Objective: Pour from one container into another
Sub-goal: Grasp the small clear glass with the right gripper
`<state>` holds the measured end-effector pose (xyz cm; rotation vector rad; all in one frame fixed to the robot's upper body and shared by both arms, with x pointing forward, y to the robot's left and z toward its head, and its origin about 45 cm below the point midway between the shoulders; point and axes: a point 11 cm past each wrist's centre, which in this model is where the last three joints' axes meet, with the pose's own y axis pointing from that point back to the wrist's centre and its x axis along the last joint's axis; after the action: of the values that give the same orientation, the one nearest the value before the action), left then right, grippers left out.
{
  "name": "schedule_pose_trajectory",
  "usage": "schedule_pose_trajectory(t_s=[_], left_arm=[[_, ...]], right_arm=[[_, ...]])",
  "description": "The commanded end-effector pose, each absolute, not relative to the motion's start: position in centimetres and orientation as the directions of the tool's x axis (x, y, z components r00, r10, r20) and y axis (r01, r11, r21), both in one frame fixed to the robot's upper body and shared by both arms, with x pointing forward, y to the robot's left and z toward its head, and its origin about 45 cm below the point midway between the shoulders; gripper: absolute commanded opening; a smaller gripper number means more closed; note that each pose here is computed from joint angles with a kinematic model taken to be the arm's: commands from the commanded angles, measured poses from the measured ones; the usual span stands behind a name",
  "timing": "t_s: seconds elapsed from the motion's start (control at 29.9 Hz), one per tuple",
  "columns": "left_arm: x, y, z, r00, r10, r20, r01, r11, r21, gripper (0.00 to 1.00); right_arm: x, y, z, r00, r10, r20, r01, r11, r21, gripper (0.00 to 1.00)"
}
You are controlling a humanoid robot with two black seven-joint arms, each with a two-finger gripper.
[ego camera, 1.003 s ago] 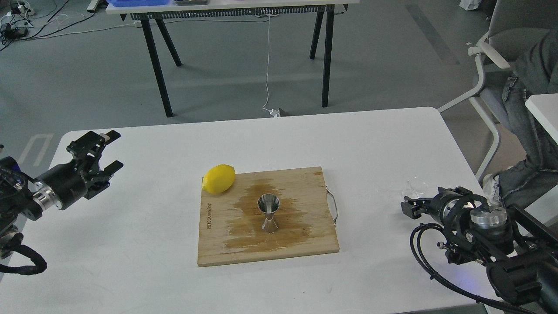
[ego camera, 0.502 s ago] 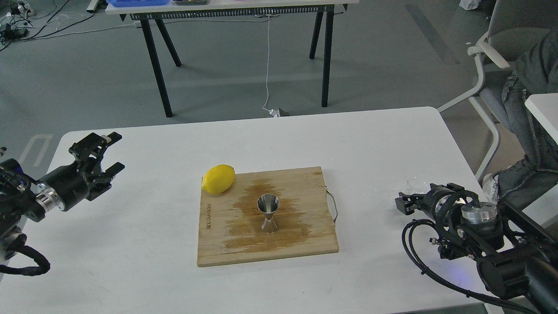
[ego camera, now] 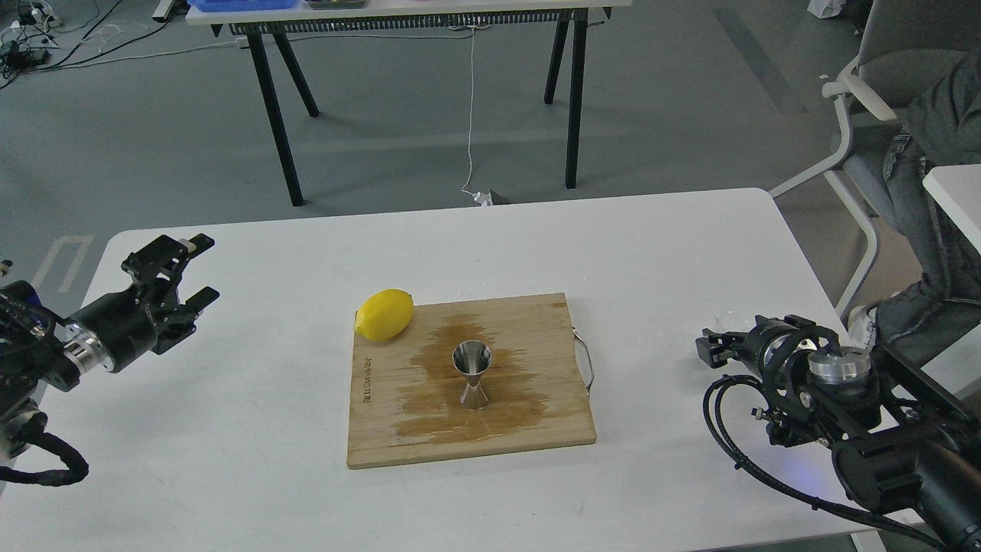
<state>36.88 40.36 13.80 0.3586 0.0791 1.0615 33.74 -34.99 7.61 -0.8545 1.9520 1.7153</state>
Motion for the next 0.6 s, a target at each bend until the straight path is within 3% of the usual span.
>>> schedule_pose_trajectory(t_s=[0.0, 0.2, 0.43, 0.57], left_arm=[[36.88, 40.35, 13.8, 0.491, 0.865, 0.108, -0.839, 0.436, 0.326, 0.99], [36.9, 40.36, 13.83, 0.49, 0.865, 0.108, -0.84, 0.435, 0.324, 0.99], [36.9, 40.27, 13.76, 0.49, 0.865, 0.106, -0.839, 0.436, 0.324, 0.99], [36.9, 40.09, 13.62, 0.492, 0.864, 0.103, -0.838, 0.439, 0.325, 0.99]], right_arm=[[33.75, -34.74, 7.5, -0.732, -0.182, -0.657, -0.674, 0.054, 0.737, 0.82], [33.59, -34.78, 7.23, -0.737, -0.188, -0.65, -0.669, 0.057, 0.741, 0.81], [33.46, -34.86, 7.14, -0.735, -0.202, -0.647, -0.669, 0.064, 0.741, 0.74], [33.43, -34.81, 7.09, -0.734, -0.204, -0.648, -0.67, 0.063, 0.739, 0.62]])
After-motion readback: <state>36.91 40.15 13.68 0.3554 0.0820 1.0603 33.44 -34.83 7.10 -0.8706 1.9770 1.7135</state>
